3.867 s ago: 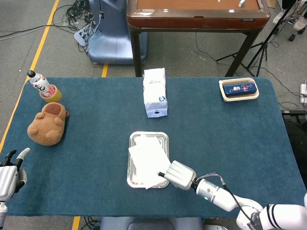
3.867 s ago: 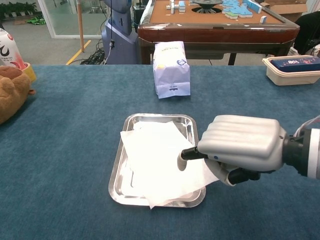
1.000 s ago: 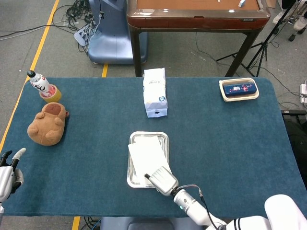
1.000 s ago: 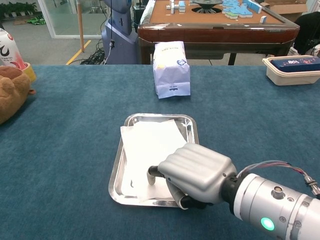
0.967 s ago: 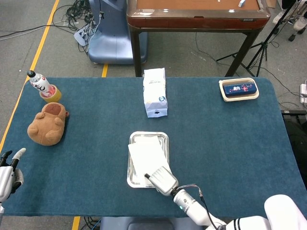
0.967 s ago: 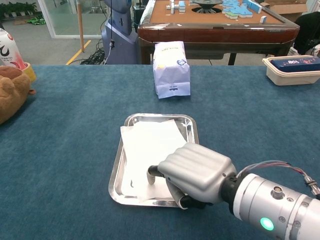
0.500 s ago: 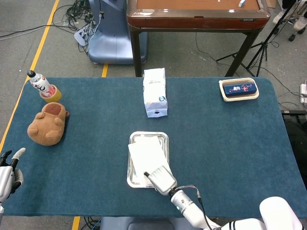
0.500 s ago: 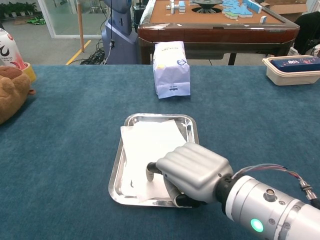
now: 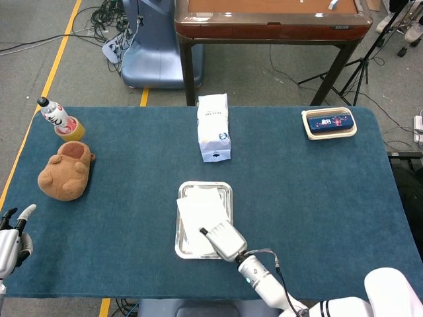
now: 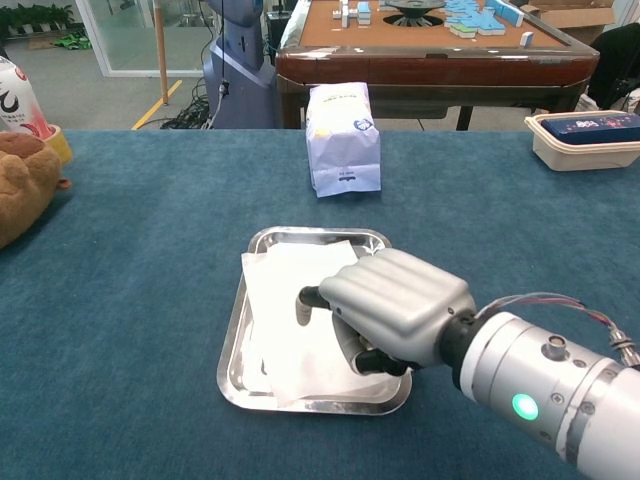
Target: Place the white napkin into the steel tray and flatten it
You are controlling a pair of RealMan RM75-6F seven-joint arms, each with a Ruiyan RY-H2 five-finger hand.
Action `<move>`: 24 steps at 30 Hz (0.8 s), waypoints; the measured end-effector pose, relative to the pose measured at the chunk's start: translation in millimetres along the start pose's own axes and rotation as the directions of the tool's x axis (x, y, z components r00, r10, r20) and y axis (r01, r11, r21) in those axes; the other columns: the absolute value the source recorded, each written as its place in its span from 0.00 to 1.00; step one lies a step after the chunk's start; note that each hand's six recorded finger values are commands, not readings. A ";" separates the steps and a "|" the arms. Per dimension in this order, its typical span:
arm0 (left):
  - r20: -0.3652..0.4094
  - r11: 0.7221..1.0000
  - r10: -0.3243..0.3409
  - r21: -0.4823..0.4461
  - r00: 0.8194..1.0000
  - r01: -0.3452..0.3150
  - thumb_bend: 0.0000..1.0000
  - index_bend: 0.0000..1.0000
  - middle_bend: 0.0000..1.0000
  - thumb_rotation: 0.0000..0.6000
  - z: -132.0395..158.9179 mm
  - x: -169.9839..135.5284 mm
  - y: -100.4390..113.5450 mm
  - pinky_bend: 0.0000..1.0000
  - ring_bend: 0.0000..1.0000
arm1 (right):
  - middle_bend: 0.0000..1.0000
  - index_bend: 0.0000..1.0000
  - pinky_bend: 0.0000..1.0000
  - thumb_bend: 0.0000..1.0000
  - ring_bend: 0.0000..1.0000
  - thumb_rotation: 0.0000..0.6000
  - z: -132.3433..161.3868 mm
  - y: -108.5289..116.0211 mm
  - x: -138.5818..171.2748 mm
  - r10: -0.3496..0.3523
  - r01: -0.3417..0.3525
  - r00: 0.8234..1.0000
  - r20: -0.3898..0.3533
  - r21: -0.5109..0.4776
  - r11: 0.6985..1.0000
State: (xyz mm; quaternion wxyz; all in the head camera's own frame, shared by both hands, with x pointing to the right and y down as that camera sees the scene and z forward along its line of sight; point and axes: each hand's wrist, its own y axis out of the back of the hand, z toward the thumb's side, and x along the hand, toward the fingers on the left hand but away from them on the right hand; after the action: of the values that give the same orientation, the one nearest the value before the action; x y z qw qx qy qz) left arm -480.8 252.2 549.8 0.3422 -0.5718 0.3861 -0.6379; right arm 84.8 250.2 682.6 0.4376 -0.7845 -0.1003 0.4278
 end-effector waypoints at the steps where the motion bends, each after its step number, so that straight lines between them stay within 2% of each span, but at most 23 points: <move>1: -0.001 1.000 0.000 0.000 1.000 0.000 0.00 0.15 0.14 1.00 -0.1 0.3 -0.1 0.34 0.11 | 1.00 0.29 1.00 1.00 1.00 1.00 -1.8 1.4 0.1 -0.002 0.002 1.000 0.001 0.004 1.000; 8: -0.002 1.000 -0.001 0.001 1.000 0.001 0.00 0.15 0.14 1.00 -0.5 0.9 -0.1 0.34 0.12 | 1.00 0.38 1.00 1.00 1.00 1.00 -17.2 12.6 10.9 0.001 0.000 1.000 -0.008 0.056 0.998; 17: -0.004 1.000 -0.006 0.010 1.000 0.006 0.00 0.15 0.14 1.00 0.1 1.2 -2.4 0.34 0.12 | 1.00 0.40 1.00 1.00 1.00 1.00 -37.2 24.0 37.9 0.018 -0.014 0.999 -0.032 0.134 0.991; 24: -0.005 1.000 -0.011 0.015 1.000 0.011 0.00 0.15 0.14 1.00 0.3 2.0 -3.8 0.34 0.12 | 1.00 0.40 1.00 1.00 1.00 1.00 -50.5 17.6 51.3 0.070 -0.061 0.997 -0.038 0.184 0.981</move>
State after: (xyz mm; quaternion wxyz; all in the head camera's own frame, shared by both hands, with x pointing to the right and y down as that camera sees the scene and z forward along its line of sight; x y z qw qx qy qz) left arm -480.7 252.2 554.2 0.3420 -0.5697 0.3792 -0.6440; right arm 150.8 236.7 651.7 0.4954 -0.7533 -0.0250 0.4318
